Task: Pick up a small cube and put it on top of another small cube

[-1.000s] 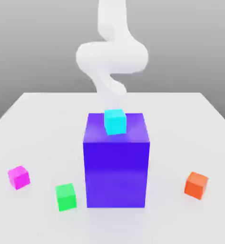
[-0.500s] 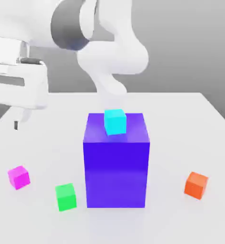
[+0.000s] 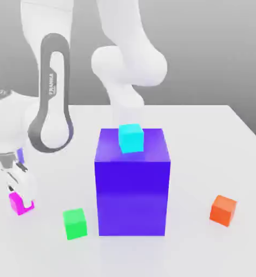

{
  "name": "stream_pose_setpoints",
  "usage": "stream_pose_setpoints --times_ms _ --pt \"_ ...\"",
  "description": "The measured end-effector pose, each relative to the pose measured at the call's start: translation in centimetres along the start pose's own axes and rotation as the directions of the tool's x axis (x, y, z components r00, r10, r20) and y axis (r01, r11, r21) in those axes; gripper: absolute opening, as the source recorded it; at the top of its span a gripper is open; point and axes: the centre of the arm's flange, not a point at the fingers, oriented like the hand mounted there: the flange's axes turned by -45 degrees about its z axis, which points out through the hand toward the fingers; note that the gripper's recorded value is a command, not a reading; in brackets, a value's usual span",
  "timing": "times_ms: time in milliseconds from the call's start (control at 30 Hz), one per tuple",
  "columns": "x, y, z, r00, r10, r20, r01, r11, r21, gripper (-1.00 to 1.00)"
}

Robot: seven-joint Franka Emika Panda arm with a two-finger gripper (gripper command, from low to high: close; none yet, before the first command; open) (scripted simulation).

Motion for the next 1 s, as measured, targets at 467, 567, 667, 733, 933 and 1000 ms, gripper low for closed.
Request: stream_pose_setpoints --times_ms 467,567,667,733,933,1000 --pt "0.1 -0.6 -6.7 0.995 -0.097 -0.005 0.097 0.995 -0.007 -1.00" --pt "0.2 -1.9 -8.1 0.957 -0.290 -0.013 0.290 0.957 -0.026 -1.00" --pt "0.2 -3.3 -9.3 0.879 -0.477 -0.016 0.476 0.878 -0.044 -1.00" --pt "0.2 -4.2 -10.0 0.807 -0.591 -0.015 0.589 0.806 -0.055 -1.00" --pt "-0.2 -6.8 -11.9 0.512 -0.859 -0.001 0.856 0.511 -0.079 -1.00" --pt "-0.4 -7.6 -12.5 0.396 -0.918 0.005 0.916 0.394 -0.082 -1.00"
